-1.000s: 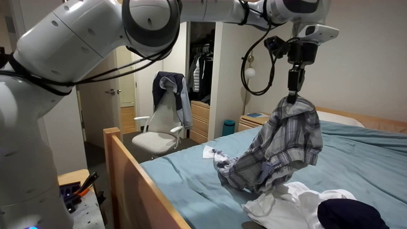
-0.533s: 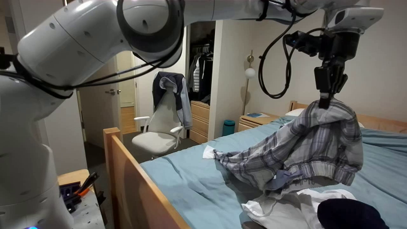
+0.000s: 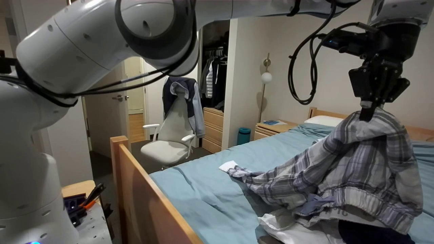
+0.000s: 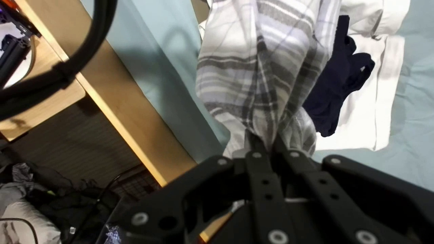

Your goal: Put the checked object on top of the white object

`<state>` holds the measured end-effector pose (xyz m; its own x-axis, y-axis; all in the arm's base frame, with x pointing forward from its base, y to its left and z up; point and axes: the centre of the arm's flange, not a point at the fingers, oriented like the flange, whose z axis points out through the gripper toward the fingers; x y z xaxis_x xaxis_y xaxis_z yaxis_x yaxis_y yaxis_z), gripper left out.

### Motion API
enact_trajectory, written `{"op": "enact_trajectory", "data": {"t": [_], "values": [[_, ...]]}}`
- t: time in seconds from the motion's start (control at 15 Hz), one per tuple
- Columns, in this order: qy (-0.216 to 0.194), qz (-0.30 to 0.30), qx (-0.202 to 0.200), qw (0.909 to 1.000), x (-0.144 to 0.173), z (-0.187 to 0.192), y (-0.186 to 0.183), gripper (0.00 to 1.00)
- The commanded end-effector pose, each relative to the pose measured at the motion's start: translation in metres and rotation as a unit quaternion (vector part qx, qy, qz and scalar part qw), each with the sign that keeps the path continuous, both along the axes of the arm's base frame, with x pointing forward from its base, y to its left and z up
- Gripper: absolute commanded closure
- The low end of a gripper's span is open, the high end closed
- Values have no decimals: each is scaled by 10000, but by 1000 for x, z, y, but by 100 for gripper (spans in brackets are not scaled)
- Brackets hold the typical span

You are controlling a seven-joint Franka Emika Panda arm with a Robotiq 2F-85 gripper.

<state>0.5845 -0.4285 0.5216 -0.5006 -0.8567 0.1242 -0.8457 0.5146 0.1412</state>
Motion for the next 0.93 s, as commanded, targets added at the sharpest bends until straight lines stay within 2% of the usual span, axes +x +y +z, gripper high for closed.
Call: {"op": "enact_trajectory", "data": {"t": [0.0, 0.07, 0.13, 0.2, 0.27, 0.47, 0.67, 0.87], "values": [[330, 266, -49, 9991, 55, 25, -44, 93], [460, 378, -53, 9982, 55, 21, -44, 93], [599, 744, 85, 9954, 57, 12, -44, 68], [660, 951, 233, 9930, 60, 2, -41, 68], [726, 1183, 365, 9896, 64, -9, -37, 64], [956, 1839, 657, 9761, 76, -39, -26, 46], [1140, 2508, 921, 9569, 89, -68, -9, 27], [1263, 3209, 1152, 9316, 109, -97, 21, 7]]}}
